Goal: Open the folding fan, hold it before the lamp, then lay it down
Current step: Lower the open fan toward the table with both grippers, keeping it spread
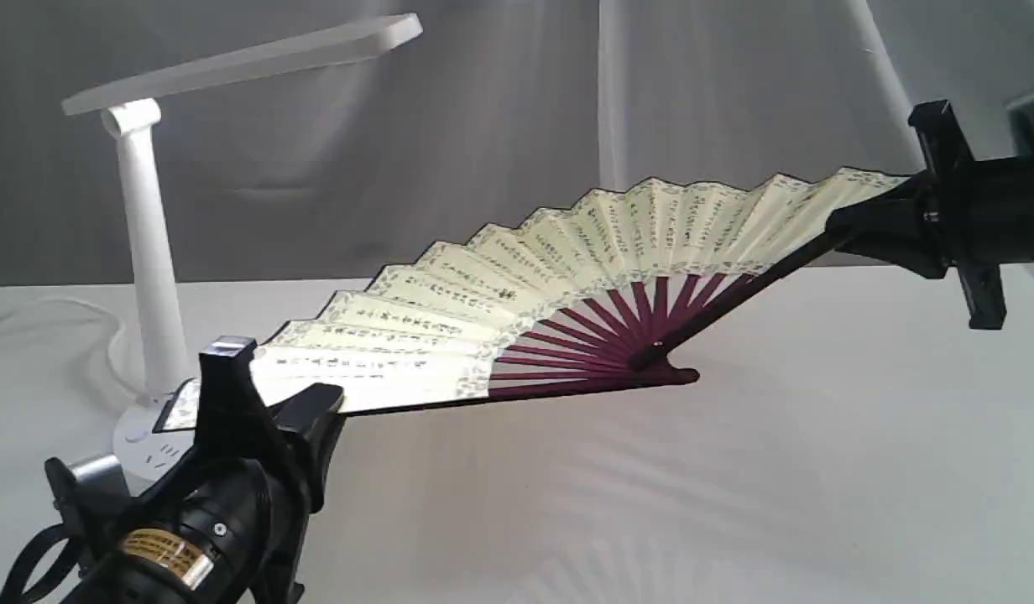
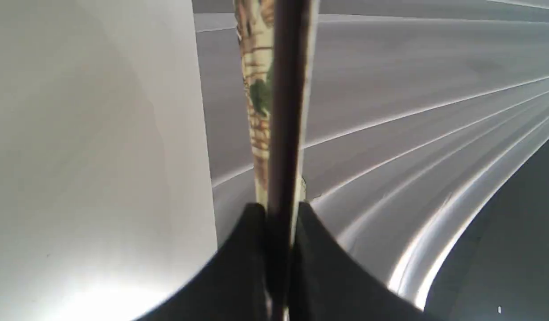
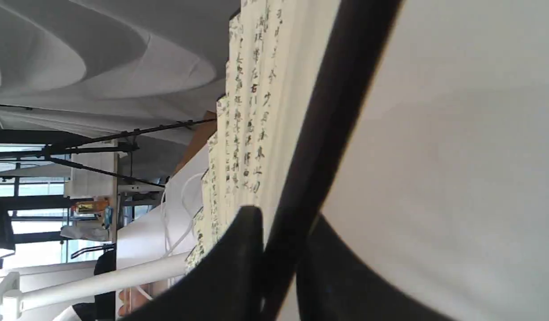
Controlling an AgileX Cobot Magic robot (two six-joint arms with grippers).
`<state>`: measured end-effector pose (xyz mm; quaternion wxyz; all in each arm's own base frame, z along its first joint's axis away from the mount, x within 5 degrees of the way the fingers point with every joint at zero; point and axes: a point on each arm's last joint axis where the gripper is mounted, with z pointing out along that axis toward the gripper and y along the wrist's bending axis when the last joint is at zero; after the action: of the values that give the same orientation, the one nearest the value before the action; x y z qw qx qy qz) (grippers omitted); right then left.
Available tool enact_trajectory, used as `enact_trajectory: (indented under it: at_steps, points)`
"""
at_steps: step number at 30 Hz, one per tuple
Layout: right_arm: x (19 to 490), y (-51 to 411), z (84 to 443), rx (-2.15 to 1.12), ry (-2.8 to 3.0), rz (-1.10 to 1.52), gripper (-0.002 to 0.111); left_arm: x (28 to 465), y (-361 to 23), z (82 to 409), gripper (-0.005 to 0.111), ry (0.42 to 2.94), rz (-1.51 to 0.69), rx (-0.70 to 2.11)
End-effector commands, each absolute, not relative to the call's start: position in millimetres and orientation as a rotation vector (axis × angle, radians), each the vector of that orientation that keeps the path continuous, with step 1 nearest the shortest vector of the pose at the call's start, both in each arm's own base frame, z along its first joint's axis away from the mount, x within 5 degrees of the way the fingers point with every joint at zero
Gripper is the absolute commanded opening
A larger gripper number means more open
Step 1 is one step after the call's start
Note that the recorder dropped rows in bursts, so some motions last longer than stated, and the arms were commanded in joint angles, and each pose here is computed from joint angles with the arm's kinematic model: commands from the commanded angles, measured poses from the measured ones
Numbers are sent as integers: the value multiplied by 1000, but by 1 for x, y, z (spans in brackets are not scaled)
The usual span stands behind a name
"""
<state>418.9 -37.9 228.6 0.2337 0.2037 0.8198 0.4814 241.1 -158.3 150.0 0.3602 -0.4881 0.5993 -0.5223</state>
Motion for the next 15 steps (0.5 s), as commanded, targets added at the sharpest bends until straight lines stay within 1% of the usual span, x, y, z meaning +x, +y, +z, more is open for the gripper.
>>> enact_trajectory:
  at_steps: [1, 5, 7, 15]
  points:
    - [416, -42, 221, 424, 2341, 1168, 1, 246, -164, 157, 0, 1515, -1401, -1193]
    - [415, -44, 214, 402, 2386, 1111, 1, 245, -165, 154, 0, 1549, -1385, -1201]
    - [415, -43, 210, 402, 2399, 1126, 1, 245, -165, 153, 0, 1562, -1378, -1207]
    - [418, -41, 187, 440, 2434, 1220, 13, 244, -163, 149, 0, 1570, -1353, -1288]
